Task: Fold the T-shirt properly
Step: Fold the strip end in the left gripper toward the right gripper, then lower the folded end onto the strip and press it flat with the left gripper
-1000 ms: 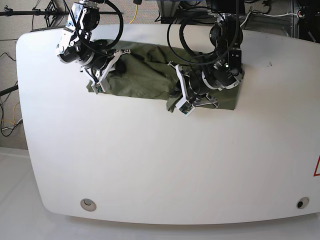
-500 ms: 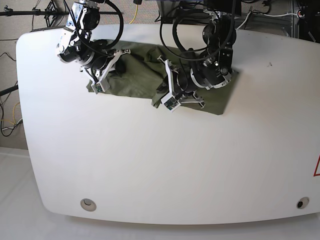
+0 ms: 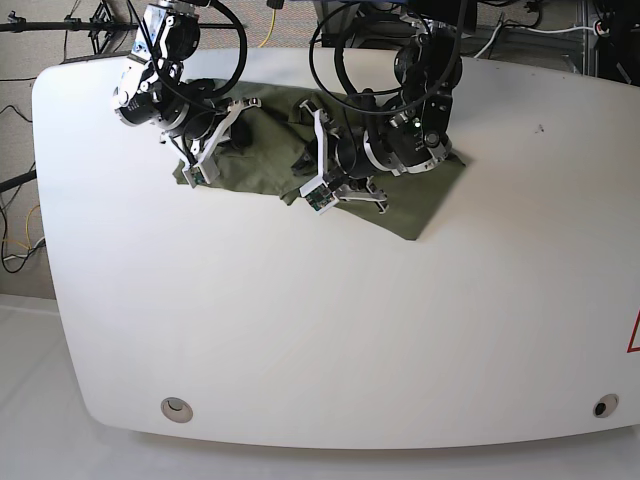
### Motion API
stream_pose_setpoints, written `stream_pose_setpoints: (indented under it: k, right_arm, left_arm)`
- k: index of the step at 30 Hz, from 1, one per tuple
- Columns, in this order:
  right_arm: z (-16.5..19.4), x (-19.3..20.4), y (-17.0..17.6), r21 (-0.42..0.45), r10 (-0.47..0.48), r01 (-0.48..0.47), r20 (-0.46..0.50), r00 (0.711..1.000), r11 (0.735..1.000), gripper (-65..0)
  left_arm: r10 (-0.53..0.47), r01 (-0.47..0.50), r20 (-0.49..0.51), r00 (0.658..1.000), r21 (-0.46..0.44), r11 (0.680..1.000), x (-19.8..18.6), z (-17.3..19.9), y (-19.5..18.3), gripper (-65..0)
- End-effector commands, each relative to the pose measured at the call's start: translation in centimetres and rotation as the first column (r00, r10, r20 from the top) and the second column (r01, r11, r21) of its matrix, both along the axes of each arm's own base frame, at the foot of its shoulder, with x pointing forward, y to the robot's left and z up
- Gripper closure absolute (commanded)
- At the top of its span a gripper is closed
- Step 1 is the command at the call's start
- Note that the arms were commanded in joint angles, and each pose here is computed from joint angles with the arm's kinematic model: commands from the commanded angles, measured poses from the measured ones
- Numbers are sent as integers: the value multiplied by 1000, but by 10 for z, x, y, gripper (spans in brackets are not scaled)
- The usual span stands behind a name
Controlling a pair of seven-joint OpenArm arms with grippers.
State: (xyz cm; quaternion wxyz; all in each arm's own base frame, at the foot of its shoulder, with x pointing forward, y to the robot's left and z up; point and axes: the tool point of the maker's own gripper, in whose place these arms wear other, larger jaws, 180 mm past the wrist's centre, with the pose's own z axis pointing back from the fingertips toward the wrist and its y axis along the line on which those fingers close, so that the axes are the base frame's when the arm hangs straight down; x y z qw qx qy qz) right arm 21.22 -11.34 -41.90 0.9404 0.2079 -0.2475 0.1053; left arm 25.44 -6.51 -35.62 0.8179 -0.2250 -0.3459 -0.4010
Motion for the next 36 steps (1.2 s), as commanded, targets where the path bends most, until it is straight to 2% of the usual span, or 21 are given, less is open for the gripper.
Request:
stream_pose_setpoints:
  k: [1, 4, 7, 25, 30, 36]
  right_arm:
    - [2, 0, -2, -15, 9, -9, 5, 1000, 1000, 0]
    - [2, 0, -2, -15, 9, -9, 5, 1000, 1000, 0]
    - [2, 0, -2, -15, 9, -9, 5, 1000, 1000, 0]
    - [3, 3, -2, -17, 8, -8, 10, 1000, 1000, 0]
    - [3, 3, -3, -19, 8, -8, 11, 1000, 1000, 0]
    - [4, 4, -3, -18, 9, -9, 14, 1000, 1000, 0]
  left_arm:
    - [4, -2, 32, 999, -41, 999, 6, 12, -5, -271]
    - [14, -13, 29, 999, -37, 999, 7, 11, -1, -396]
    - [36, -36, 17, 999, -31, 999, 7, 6, 8, -454]
    - [38, -37, 29, 999, -40, 999, 9, 11, 7, -461]
    - [44, -42, 73, 996, -33, 999, 19, 22, 12, -461]
    - [39, -43, 113, 993, 32, 999, 27, 21, 35, -461]
